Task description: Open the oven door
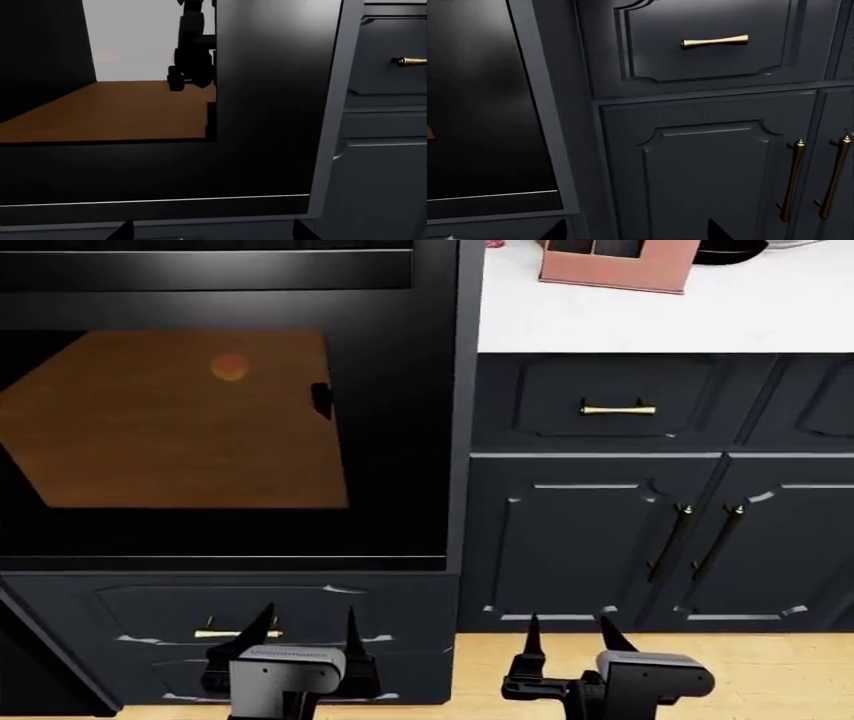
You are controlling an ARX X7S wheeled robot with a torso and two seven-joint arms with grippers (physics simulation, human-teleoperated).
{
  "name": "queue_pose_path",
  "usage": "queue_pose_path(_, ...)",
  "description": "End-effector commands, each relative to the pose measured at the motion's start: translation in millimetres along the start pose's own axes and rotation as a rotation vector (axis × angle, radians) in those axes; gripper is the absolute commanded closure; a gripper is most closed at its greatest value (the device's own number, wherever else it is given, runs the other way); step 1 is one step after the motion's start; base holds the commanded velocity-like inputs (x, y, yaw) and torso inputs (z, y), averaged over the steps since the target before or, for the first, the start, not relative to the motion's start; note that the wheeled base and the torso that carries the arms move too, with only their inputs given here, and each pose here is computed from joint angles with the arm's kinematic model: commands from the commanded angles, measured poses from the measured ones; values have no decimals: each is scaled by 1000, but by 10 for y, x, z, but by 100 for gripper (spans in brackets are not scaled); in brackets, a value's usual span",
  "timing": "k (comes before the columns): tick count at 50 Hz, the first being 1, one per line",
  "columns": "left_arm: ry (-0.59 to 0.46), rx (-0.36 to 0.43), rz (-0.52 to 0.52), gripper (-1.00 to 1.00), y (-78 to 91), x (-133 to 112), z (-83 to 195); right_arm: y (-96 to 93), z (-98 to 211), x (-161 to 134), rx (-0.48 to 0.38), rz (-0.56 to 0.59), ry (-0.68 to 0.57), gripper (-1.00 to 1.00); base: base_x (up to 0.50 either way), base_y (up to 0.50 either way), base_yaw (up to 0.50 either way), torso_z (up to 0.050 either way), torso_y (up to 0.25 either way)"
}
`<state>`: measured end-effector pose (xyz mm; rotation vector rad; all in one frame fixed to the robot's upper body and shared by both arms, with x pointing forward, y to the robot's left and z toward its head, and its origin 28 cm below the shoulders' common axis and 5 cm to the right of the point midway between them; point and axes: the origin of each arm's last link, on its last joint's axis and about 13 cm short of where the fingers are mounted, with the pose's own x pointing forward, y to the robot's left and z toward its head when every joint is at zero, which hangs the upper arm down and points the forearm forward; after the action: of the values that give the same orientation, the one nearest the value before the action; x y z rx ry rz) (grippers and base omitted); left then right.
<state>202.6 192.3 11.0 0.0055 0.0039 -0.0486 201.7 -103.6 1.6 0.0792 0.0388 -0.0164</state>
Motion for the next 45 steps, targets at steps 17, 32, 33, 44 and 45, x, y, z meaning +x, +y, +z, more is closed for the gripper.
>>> queue_pose_path(17,-2,10,2,-100,-6,-14,1,-10,-25,-19,6,-4,17,-100,0,0,340,0,0)
queue_pose_path(32,-2,11,4,-100,-10,-16,10,-16,-29,-22,8,-7,21,-100,0,0,382,0,0)
queue_pose_path(33,-3,10,4,-100,-9,-15,10,-15,-27,-22,8,-6,21,-100,0,0,359,0,0)
queue_pose_path(44,-7,10,4,-100,-8,-11,18,-8,-4,-15,5,2,17,-100,0,0,337,0,0)
queue_pose_path(45,-7,10,4,-100,-8,-11,19,-7,-5,-16,5,2,17,-100,0,0,328,0,0)
